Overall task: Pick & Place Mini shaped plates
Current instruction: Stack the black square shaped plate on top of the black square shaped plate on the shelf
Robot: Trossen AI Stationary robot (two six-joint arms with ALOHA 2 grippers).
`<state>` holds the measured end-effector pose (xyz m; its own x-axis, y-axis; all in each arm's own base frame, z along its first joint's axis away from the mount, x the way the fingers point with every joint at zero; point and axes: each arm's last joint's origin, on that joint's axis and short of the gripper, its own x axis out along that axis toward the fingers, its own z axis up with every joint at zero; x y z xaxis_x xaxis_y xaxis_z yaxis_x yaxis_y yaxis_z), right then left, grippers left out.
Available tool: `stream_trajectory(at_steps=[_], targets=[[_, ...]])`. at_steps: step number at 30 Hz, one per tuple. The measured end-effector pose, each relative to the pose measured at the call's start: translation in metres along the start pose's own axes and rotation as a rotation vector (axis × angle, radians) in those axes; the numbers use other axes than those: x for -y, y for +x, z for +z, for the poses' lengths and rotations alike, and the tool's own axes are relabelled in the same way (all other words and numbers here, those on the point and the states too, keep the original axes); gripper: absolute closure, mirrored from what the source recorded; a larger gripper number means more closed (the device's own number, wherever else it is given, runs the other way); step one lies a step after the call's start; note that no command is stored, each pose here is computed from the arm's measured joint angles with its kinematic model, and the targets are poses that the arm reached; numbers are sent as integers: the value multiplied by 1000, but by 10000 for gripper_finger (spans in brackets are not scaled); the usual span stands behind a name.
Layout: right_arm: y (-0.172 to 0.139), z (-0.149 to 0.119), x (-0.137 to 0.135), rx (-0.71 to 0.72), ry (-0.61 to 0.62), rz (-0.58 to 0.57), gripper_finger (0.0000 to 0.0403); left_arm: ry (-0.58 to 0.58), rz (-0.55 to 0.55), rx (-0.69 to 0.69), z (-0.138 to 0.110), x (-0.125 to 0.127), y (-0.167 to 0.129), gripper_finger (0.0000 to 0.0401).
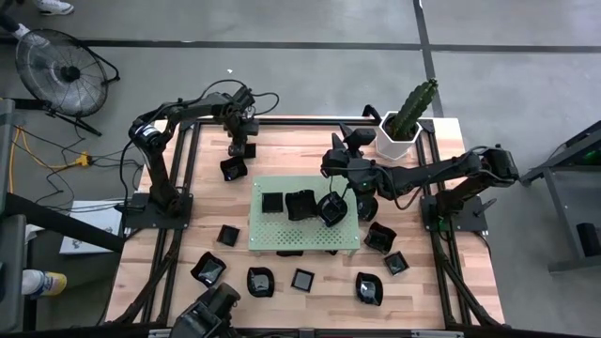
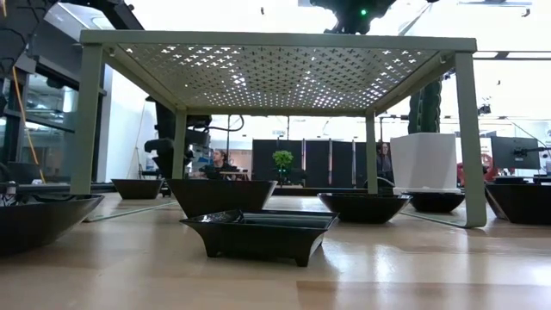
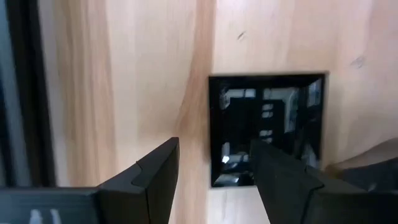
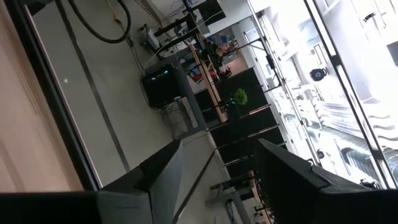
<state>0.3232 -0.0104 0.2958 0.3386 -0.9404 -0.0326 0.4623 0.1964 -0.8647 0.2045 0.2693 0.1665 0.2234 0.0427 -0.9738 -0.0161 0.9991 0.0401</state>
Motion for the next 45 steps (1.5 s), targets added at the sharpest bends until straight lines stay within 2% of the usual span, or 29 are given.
stream_trajectory(at_steps=[8,31,41,45], targets=[[0,0,0,0,5,0,206,-7,-25,-26,-2,-1,12,208],[0,0,0,3,4,3,206,-3,-14,-32,-2,-2,12,210],[0,0,0,4,4,4,206,-3,-10,-32,-2,-2,12,291],[0,0,0,4,4,4,206,-7,-9,-32,-2,-3,12,311]])
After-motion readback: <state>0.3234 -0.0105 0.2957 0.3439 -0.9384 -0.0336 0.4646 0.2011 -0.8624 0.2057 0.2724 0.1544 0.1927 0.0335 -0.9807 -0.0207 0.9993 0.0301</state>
